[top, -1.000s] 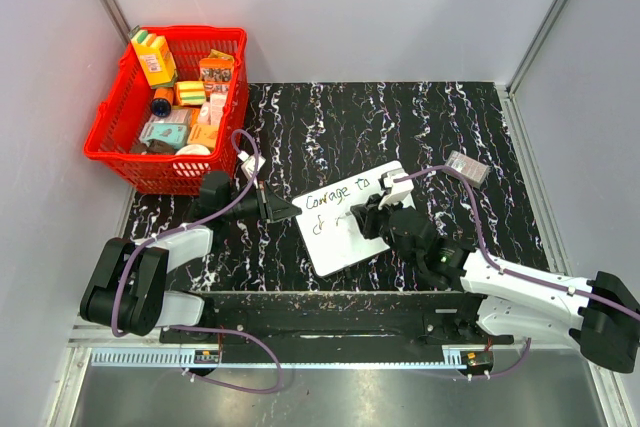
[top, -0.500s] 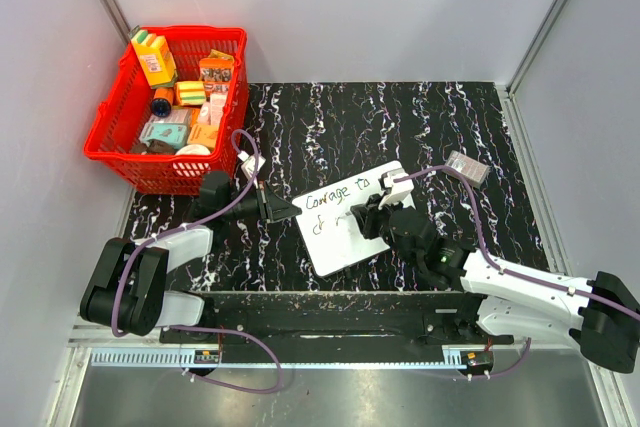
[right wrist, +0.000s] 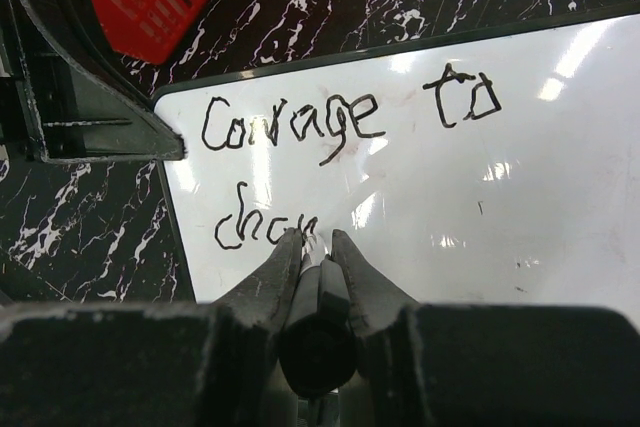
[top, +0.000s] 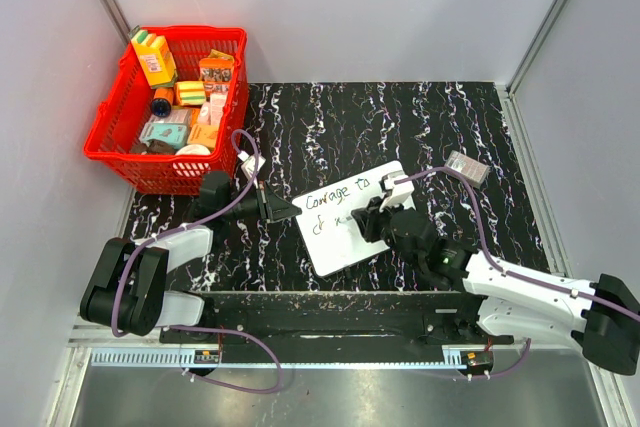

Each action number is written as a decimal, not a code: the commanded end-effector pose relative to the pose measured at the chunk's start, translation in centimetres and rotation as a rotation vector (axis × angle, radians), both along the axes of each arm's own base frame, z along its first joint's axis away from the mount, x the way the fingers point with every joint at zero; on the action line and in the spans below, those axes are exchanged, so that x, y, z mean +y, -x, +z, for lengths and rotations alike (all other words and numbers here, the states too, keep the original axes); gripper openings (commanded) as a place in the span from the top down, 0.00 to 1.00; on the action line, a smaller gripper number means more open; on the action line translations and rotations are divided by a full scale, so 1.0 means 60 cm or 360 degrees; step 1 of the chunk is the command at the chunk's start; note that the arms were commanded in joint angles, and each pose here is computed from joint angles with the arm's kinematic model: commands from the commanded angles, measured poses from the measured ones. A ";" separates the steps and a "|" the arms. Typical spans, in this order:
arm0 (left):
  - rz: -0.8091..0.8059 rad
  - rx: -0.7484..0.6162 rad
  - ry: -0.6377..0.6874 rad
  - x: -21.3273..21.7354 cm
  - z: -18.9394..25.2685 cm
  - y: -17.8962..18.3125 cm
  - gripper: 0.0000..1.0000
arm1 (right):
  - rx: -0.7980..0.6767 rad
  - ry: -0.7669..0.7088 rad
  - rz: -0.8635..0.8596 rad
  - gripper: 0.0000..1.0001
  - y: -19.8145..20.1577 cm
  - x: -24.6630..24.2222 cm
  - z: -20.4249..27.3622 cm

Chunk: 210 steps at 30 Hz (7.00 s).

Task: Write a sentence on the whiteboard
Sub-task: Write on the whiteboard at the whiteboard stand.

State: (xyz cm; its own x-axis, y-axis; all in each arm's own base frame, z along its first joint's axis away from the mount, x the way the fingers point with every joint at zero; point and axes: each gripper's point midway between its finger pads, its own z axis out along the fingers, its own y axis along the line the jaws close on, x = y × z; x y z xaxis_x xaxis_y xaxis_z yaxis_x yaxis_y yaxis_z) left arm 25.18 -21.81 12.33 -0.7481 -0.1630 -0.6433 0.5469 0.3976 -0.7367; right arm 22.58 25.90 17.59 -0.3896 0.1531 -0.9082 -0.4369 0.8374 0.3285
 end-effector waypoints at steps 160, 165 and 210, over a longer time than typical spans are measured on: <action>0.0139 -0.0181 -0.0132 0.020 -0.018 -0.043 1.00 | 0.0134 0.0062 0.0029 1.00 0.020 -0.012 -0.032; 0.0138 -0.0180 -0.0134 0.020 -0.019 -0.042 1.00 | 0.0114 -0.0014 0.0033 1.00 0.017 -0.002 -0.014; 0.0136 -0.0178 -0.0134 0.020 -0.019 -0.043 1.00 | -0.0019 -0.0159 -0.0048 1.00 -0.028 -0.026 0.048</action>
State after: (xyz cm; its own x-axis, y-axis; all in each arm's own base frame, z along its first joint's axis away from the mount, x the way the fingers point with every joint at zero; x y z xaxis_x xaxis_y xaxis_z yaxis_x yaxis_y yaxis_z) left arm 25.20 -21.81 12.23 -0.7499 -0.1620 -0.6415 0.5462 0.3955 -0.7384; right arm 23.66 23.39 18.15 -0.4087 0.2085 -0.8885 -0.3888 0.8410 0.3762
